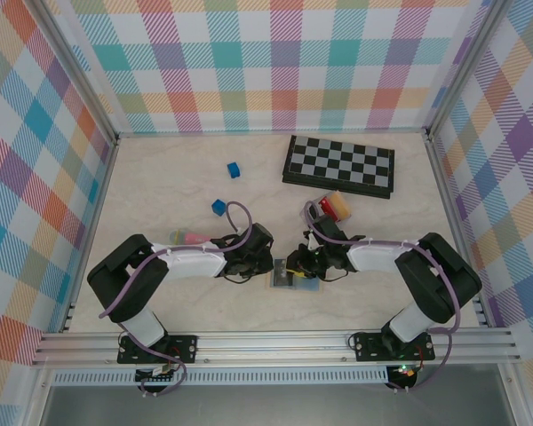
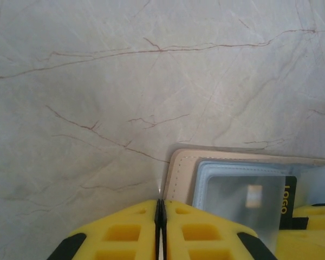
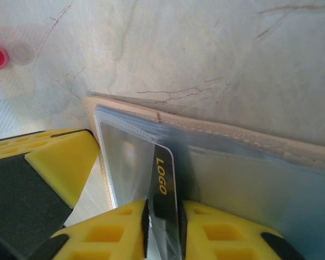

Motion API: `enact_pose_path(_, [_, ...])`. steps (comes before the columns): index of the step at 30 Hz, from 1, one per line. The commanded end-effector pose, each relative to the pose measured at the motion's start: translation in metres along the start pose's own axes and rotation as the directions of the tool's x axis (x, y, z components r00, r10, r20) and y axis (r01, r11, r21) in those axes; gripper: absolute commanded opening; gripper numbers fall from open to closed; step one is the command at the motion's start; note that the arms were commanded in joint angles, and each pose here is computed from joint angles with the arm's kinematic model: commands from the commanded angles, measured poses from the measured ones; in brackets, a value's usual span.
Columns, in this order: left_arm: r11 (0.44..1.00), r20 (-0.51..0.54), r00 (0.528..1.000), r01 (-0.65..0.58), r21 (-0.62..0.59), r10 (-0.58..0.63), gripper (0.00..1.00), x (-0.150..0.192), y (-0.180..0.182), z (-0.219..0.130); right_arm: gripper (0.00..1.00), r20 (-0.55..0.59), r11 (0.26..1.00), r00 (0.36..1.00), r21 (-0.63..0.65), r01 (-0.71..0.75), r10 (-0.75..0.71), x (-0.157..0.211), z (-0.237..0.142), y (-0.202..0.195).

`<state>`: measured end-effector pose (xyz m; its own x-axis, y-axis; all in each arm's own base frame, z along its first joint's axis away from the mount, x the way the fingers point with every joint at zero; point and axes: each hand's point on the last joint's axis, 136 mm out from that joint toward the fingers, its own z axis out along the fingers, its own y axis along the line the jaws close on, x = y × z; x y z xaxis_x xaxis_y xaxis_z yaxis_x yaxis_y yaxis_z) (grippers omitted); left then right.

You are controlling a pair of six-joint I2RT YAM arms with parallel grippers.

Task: Put the credit cards into the card holder

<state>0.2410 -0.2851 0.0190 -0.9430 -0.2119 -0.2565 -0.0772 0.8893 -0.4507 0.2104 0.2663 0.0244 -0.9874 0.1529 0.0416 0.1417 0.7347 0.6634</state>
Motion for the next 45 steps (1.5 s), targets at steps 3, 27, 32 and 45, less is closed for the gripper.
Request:
enact_pose_path(3, [1.0, -0.026, 0.999, 0.027, -0.013, -0.028, 0.06, 0.009, 0.011, 0.004, 0.3, 0.027, 0.993, 0.999, 0.117, 0.014, -0.018, 0.001, -0.017, -0.009])
enact_pose_path(27, [0.999, -0.006, 0.999, 0.045, -0.022, -0.045, 0.04, 0.008, 0.016, -0.002, 0.17, 0.027, 0.959, 0.995, 0.272, 0.082, -0.093, -0.003, -0.022, -0.018])
enact_pose_path(32, [0.998, -0.001, 0.999, 0.048, -0.043, -0.048, 0.03, 0.007, 0.019, -0.003, 0.27, 0.058, 0.909, 0.989, 0.403, 0.102, -0.136, -0.004, -0.048, -0.038])
enact_pose_path(45, [0.998, 0.102, 0.994, 0.033, -0.058, -0.027, 0.44, -0.021, 0.003, -0.053, 0.39, 0.207, 0.811, 0.912, 0.553, 0.189, -0.353, -0.073, -0.155, -0.003])
